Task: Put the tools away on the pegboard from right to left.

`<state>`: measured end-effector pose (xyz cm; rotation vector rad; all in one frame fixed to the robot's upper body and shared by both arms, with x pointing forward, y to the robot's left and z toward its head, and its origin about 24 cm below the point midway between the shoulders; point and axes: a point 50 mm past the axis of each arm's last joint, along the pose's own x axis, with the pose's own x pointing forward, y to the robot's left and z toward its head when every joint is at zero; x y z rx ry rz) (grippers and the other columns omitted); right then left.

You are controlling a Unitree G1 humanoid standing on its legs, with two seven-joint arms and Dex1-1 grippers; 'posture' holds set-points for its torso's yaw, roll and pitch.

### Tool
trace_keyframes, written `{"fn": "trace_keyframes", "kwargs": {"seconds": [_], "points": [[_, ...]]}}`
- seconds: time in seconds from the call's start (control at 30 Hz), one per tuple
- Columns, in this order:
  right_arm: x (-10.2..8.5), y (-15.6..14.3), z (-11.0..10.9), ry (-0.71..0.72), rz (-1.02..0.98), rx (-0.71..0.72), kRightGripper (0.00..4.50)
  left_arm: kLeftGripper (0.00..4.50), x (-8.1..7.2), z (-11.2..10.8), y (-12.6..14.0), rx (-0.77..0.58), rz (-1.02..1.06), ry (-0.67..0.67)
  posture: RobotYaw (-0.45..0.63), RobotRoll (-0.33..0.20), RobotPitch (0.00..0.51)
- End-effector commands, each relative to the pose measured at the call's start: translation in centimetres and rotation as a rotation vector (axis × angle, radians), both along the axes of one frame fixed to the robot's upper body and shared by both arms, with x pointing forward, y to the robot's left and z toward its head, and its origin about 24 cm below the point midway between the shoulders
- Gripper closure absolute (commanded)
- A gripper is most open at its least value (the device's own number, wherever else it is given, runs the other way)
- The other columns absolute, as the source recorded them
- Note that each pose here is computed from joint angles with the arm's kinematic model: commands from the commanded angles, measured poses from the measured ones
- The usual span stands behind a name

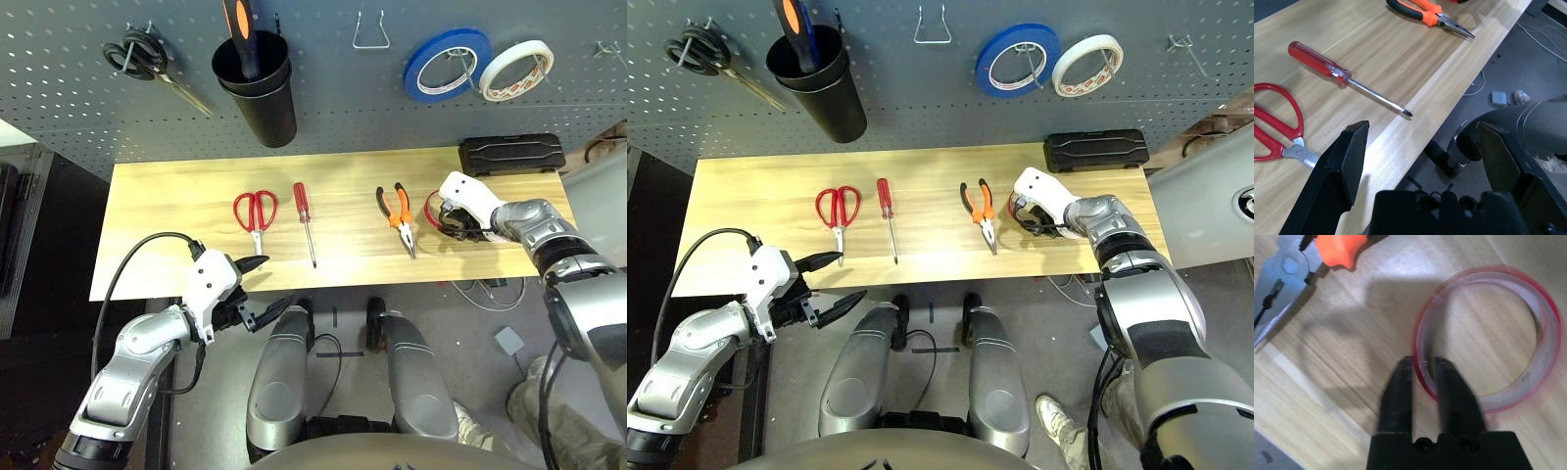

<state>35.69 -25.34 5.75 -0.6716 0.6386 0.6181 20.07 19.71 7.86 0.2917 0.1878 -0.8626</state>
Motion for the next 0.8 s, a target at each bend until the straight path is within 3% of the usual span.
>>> {"fn": "trace_keyframes", "kwargs": {"seconds": [0.03,0.43,0.8], "points": [[-1.0,-1.7,-0.8,-0.031,-0.068,0.004,4.48,0.0,-0.1,0.0,-0.7,-0.043,-0.025,-0.018,0.33,0.0,0.399],[-2.9,-3.8,-0.2,-0.341,-0.111,0.131,4.48,0.0,1.6,2.3,-3.3,-0.236,-0.156,-0.131,0.26,0.0,0.321],[-6.0,-5.5,-0.1,-0.677,-0.214,0.09,4.48,0.0,1.7,4.4,-5.8,-0.333,-0.309,-0.213,0.24,0.0,0.253]]}}
